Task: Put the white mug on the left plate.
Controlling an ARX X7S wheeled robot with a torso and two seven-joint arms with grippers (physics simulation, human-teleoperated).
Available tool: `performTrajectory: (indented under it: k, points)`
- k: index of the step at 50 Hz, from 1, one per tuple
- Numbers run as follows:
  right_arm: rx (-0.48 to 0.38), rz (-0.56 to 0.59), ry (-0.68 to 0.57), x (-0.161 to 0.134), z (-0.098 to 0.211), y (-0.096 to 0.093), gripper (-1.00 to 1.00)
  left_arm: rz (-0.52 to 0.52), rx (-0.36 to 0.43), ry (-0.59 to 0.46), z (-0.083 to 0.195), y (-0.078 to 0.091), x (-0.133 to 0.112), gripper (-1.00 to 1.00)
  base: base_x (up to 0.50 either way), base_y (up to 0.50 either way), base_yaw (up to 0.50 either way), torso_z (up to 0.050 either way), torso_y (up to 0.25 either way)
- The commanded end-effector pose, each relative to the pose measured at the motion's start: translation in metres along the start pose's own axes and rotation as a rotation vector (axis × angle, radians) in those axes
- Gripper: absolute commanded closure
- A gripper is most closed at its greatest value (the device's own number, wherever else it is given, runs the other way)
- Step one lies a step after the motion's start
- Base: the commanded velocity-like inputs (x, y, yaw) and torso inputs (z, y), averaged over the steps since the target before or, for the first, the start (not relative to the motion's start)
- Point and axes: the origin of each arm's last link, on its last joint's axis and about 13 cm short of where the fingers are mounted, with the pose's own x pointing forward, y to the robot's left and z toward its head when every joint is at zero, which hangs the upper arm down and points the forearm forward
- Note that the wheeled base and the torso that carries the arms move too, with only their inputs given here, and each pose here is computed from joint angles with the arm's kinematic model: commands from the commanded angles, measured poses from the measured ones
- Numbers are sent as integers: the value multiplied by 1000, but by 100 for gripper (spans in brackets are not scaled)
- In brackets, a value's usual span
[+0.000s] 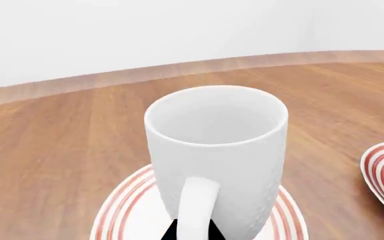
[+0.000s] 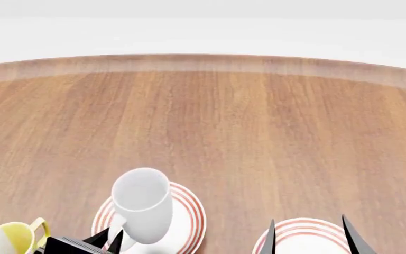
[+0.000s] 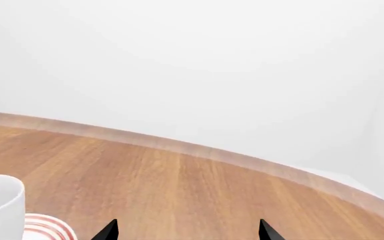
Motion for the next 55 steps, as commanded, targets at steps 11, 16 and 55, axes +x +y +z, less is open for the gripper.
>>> performTrajectory:
  k: [11,16,55]
  points:
    - [-1,2,-2,0,1,0,-100,26,-20,20,-3,2,14,100,0,0,0,0,0]
    - [-2,1,-3,0,1,0,-100,26,-16,27,-6,3,17,100,0,0,0,0,0]
    - [-12,-1,-2,1,1,2,-100,15,-3,-52,18,-7,-4,-100,0,0,0,0,0]
